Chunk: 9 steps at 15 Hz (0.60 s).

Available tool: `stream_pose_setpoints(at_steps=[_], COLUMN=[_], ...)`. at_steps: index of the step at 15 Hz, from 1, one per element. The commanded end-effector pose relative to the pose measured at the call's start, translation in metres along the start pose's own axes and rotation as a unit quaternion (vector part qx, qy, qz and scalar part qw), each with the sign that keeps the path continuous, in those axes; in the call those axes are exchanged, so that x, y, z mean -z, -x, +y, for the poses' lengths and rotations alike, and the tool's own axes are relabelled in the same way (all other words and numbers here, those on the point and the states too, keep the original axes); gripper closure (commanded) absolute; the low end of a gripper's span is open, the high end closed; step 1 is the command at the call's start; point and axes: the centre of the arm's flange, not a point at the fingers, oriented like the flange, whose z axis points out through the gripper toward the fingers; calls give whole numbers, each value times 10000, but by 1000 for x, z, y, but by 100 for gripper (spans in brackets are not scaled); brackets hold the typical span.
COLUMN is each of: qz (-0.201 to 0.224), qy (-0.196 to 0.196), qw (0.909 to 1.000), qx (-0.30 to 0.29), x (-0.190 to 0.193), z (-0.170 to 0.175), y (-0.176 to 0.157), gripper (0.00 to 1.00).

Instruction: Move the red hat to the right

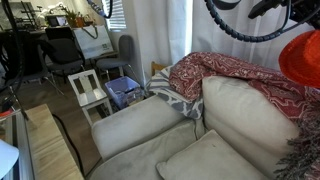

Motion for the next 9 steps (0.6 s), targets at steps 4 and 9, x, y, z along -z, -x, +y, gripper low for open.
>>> stream_pose_setpoints(at_steps=[4, 9], qz=[-310, -1075], qy=[-565, -1414], qw=[9978, 9824], qx=[138, 584], x=[22, 81], z=[-14, -43], y=[18, 54], gripper=[42, 2])
